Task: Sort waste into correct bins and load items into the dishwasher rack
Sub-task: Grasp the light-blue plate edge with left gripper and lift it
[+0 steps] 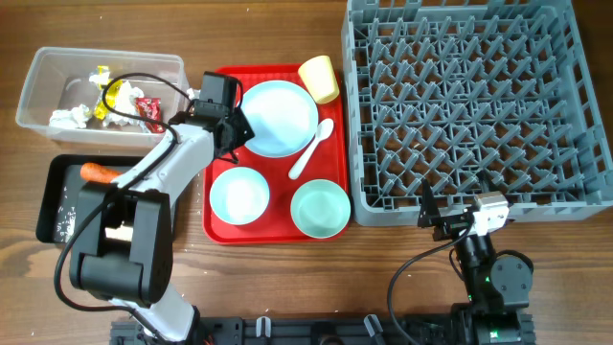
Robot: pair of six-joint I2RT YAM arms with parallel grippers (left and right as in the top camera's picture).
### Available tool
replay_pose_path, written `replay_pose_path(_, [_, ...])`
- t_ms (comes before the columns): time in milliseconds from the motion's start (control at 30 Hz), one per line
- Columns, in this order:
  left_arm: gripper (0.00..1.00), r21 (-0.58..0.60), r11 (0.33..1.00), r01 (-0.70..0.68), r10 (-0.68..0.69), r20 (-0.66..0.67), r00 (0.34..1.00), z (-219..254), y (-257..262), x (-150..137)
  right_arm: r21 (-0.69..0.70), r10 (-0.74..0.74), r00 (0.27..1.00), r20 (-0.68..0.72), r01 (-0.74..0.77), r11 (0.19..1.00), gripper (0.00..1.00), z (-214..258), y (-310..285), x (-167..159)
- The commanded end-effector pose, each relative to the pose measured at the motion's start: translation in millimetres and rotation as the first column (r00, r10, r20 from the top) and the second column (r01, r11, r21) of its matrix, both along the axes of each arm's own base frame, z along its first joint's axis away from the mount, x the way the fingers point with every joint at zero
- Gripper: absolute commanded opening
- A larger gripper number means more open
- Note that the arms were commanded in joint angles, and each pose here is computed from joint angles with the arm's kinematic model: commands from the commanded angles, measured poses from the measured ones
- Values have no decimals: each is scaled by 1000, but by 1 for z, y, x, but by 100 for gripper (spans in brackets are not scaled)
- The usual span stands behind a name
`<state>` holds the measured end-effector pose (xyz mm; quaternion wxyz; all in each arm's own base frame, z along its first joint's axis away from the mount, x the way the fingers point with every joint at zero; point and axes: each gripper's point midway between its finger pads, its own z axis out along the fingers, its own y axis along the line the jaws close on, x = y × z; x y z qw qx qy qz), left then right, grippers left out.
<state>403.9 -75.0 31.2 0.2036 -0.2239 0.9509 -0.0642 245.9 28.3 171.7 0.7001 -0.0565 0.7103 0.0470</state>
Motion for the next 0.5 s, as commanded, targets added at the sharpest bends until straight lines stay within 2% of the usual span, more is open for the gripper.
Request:
replay_pose_path(0, [4, 43, 999, -15, 14, 10, 1000, 6, 10, -2, -11, 2, 1000, 5, -2, 1000, 100, 1, 1, 0])
replay_pose_path(167, [4, 28, 999, -21, 18, 104, 994, 39, 10, 6, -11, 2, 1000, 5, -2, 1000, 100, 1, 1, 0])
replay_pose_path(233, [7, 22, 999, -29, 26, 140, 990, 48, 11, 11, -11, 2, 1000, 5, -2, 1000, 100, 1, 1, 0])
replay_pose_path(267, [13, 19, 999, -34, 31, 152, 988, 50, 12, 14, -11, 2, 1000, 5, -2, 1000, 100, 1, 1, 0])
replay_pose_path(300, [30, 19, 999, -36, 33, 152, 988, 50, 13, 14, -11, 2, 1000, 5, -2, 1000, 100, 1, 1, 0])
replay_pose_path(333, [37, 21, 999, -35, 32, 148, 988, 49, 13, 14, -11, 2, 1000, 5, -2, 1000, 100, 1, 1, 0])
replay_pose_path(400, [46, 22, 999, -32, 29, 138, 990, 46, 12, 13, -11, 2, 1000, 5, -2, 1000, 100, 1, 1, 0])
replay_pose_path(467, [50, 21, 999, -27, 24, 115, 993, 39, 11, 10, -11, 2, 1000, 5, -2, 1000, 100, 1, 1, 0])
